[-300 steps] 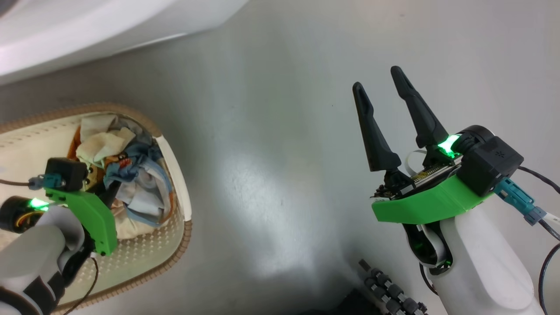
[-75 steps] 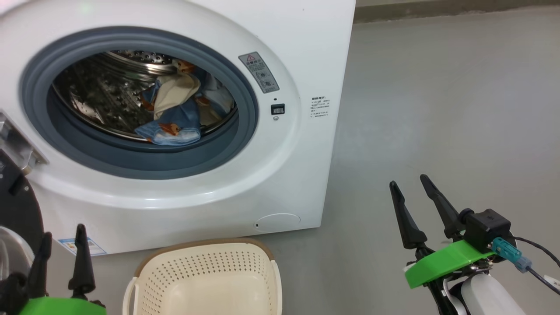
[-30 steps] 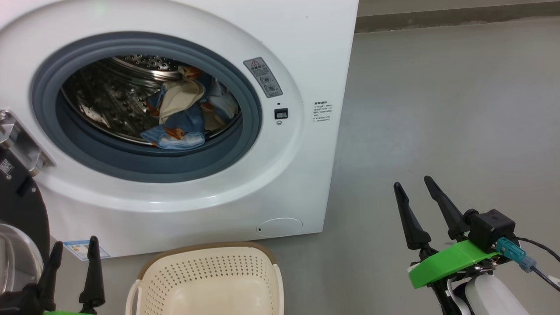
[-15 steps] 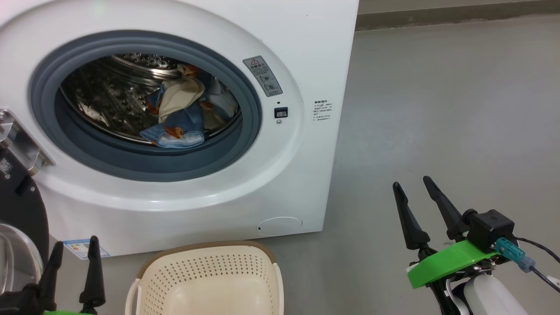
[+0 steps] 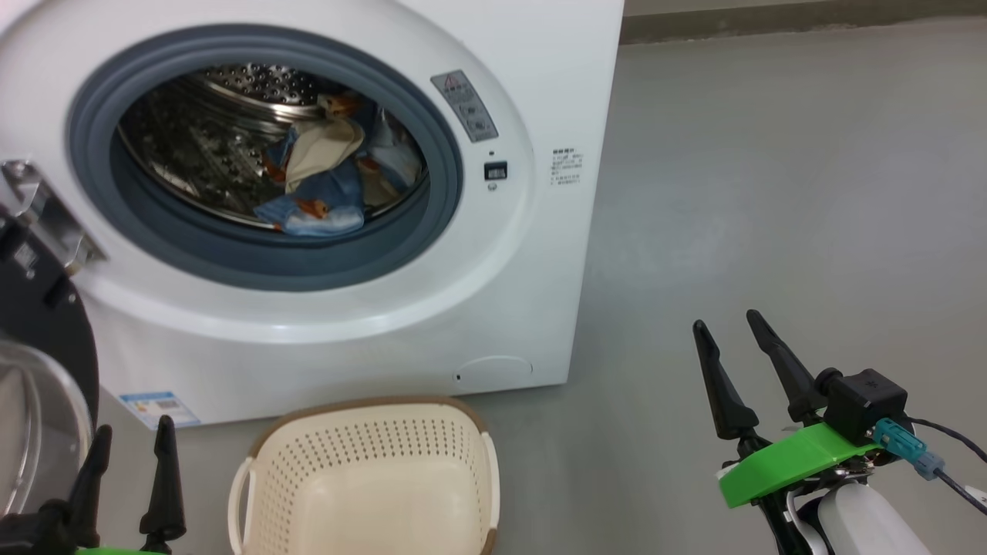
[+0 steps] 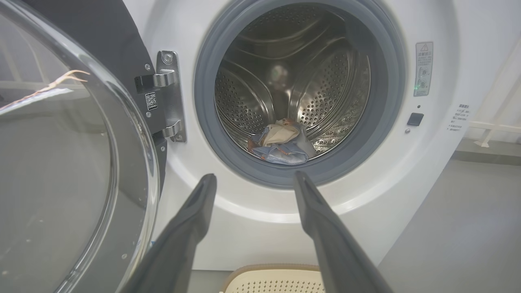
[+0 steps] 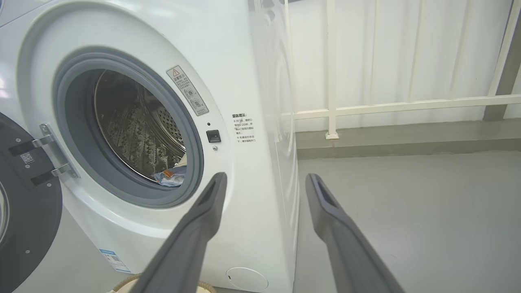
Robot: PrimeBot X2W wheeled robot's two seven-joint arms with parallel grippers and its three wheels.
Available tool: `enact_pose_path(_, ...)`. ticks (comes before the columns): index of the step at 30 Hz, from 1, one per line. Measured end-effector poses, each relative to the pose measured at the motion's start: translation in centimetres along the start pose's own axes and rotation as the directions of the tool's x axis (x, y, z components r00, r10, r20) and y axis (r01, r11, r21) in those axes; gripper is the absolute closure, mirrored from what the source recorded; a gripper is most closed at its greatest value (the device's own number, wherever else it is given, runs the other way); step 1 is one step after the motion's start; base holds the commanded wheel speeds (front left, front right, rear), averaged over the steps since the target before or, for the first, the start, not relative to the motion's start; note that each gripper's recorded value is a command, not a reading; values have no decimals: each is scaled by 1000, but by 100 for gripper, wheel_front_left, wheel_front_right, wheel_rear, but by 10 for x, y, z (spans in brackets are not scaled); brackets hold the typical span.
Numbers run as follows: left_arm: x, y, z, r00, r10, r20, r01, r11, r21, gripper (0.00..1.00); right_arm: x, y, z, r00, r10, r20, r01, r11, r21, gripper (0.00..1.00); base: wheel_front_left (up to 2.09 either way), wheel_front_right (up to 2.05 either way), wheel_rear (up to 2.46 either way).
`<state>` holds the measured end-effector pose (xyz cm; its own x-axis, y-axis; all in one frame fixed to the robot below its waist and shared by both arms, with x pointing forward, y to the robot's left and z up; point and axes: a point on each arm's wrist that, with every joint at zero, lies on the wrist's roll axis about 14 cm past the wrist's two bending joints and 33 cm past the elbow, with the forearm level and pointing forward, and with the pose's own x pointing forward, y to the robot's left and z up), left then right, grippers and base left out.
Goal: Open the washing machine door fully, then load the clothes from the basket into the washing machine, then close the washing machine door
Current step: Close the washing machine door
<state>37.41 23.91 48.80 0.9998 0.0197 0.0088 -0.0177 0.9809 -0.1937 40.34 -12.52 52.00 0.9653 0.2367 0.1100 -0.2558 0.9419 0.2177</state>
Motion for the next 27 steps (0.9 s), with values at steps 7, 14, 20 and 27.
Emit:
enact_pose_path(7,0,1,0,1000,4,0,-4,1000,-8,0,0,0,-1,1000,0,-3,0,1000,1,0,-193,193,0)
enact_pose_path(14,1,1,-1,1000,4,-3,-4,1000,-10,0,1,0,-3,1000,-2,-6,2,1000,5,0,-107,107,0)
enact_pose_path(20,1,0,-1,1000,2,-3,-2,1000,-10,0,0,-1,-2,1000,-4,-5,4,1000,4,0,-17,17,0)
enact_pose_path(27,1,0,-2,1000,1,-4,-1,1000,-10,0,0,-1,-2,1000,-4,-6,4,1000,3,0,0,0,0)
